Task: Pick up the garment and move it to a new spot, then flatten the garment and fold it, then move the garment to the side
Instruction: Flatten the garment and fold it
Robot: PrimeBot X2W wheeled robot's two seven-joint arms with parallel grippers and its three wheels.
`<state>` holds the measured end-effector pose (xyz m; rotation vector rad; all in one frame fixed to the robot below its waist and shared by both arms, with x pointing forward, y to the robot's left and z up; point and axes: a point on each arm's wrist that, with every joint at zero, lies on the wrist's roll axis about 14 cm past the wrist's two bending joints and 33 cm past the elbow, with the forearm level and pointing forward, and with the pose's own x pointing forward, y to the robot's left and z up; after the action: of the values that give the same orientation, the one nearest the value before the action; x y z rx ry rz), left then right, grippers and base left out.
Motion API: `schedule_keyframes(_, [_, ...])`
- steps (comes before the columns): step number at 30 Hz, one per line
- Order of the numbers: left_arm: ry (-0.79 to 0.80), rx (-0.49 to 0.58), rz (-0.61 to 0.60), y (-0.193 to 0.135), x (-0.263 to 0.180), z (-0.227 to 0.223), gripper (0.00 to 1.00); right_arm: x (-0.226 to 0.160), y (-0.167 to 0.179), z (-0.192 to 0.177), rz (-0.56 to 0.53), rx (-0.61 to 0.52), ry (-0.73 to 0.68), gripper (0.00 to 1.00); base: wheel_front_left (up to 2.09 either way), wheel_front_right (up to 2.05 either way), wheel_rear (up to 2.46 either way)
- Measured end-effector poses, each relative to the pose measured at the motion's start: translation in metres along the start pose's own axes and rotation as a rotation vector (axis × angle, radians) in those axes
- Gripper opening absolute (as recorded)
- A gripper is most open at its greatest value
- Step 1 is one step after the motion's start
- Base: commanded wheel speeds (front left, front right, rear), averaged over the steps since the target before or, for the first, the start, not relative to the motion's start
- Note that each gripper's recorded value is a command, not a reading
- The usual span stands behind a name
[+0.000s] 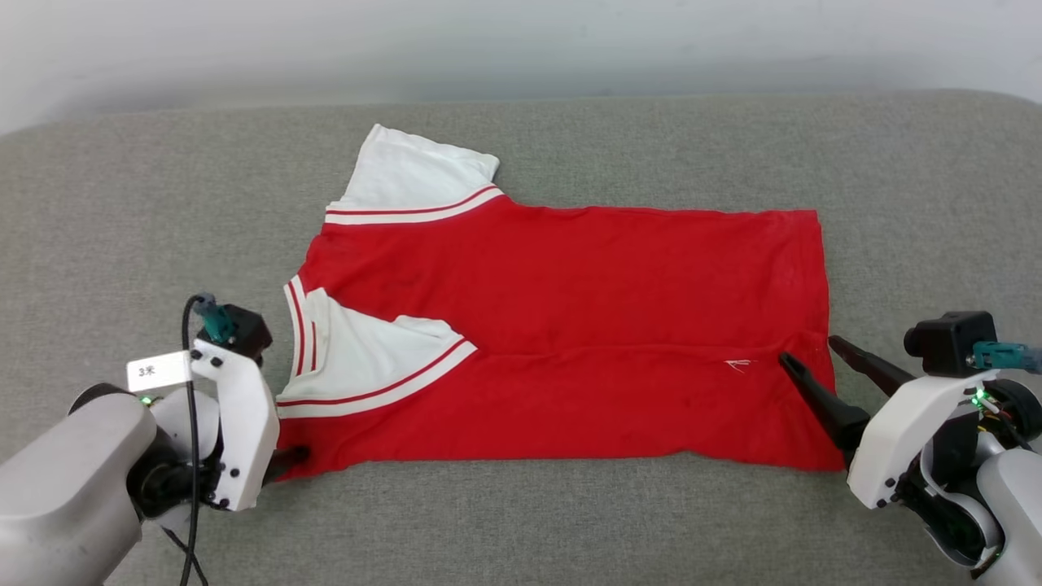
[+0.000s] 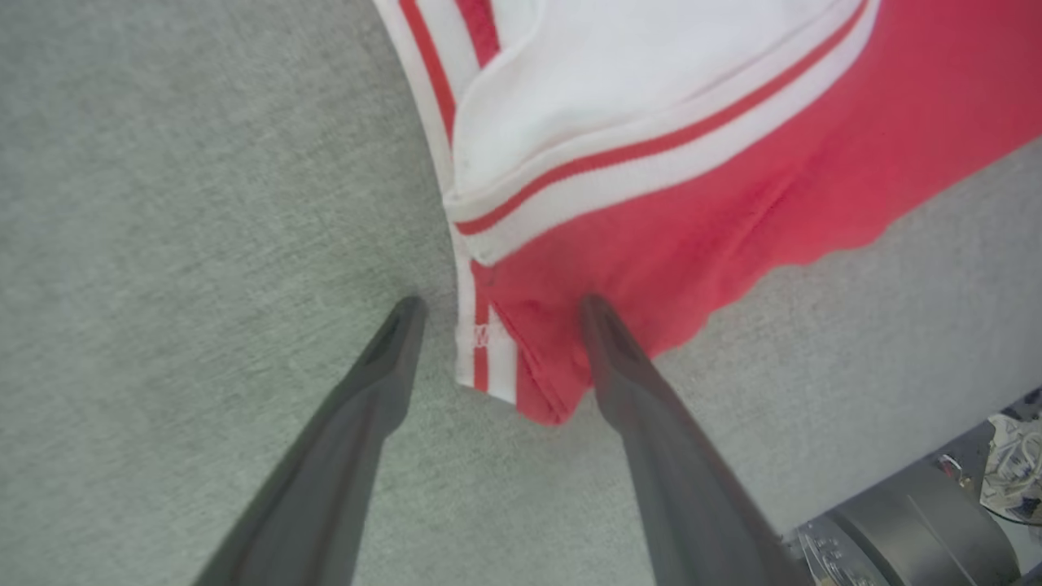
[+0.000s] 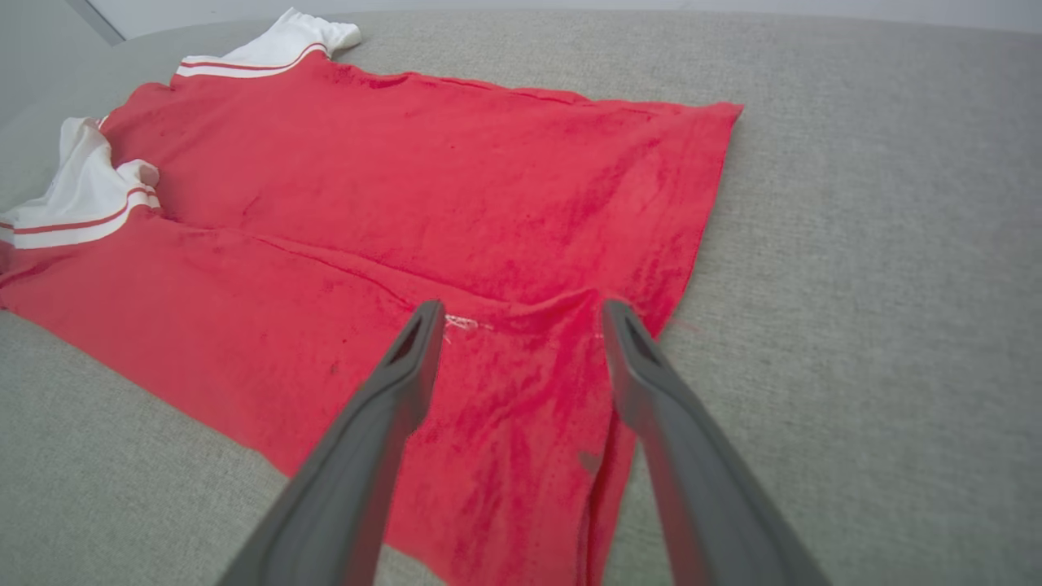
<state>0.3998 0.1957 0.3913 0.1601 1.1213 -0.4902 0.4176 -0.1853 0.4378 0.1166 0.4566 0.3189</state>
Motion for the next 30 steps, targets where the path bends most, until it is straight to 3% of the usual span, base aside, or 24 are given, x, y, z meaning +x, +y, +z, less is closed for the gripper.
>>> schedule_keyframes(8, [0.087,-0.012,-0.012,0.002,0.024,-0.018,1.0,-0.001,-0.01,-0.007,-0.029,0.013,0.016,1.0,0.0,0.0,0.0])
schedule_keyframes(9, [0.093,-0.019,-0.015,0.002,0.026,-0.02,0.86,-0.001,-0.011,-0.006,-0.031,0.013,0.016,1.0,0.0,0.0,0.0])
schedule_keyframes(10, [0.097,-0.019,-0.016,0.001,0.027,-0.02,0.13,-0.002,-0.011,-0.006,-0.033,0.012,0.017,1.0,0.0,0.0,0.0])
schedule_keyframes(11, [0.095,-0.021,-0.017,0.001,0.027,-0.021,0.0,-0.003,-0.012,-0.004,-0.032,0.006,0.015,1.0,0.0,0.0,0.0])
schedule_keyframes(17, [0.045,-0.017,-0.018,-0.004,0.023,-0.017,0.0,-0.008,-0.016,0.017,-0.032,-0.06,0.011,1.0,0.0,0.0,0.0])
schedule_keyframes(21, [-0.024,0.019,-0.015,-0.008,0.012,-0.009,0.0,-0.016,-0.022,0.026,-0.034,-0.132,0.091,1.0,0.0,0.0,0.0])
schedule_keyframes(30, [-0.153,0.084,-0.041,-0.021,-0.007,0.006,0.0,-0.034,-0.031,0.0,-0.035,-0.165,0.476,1.0,0.0,0.0,0.0])
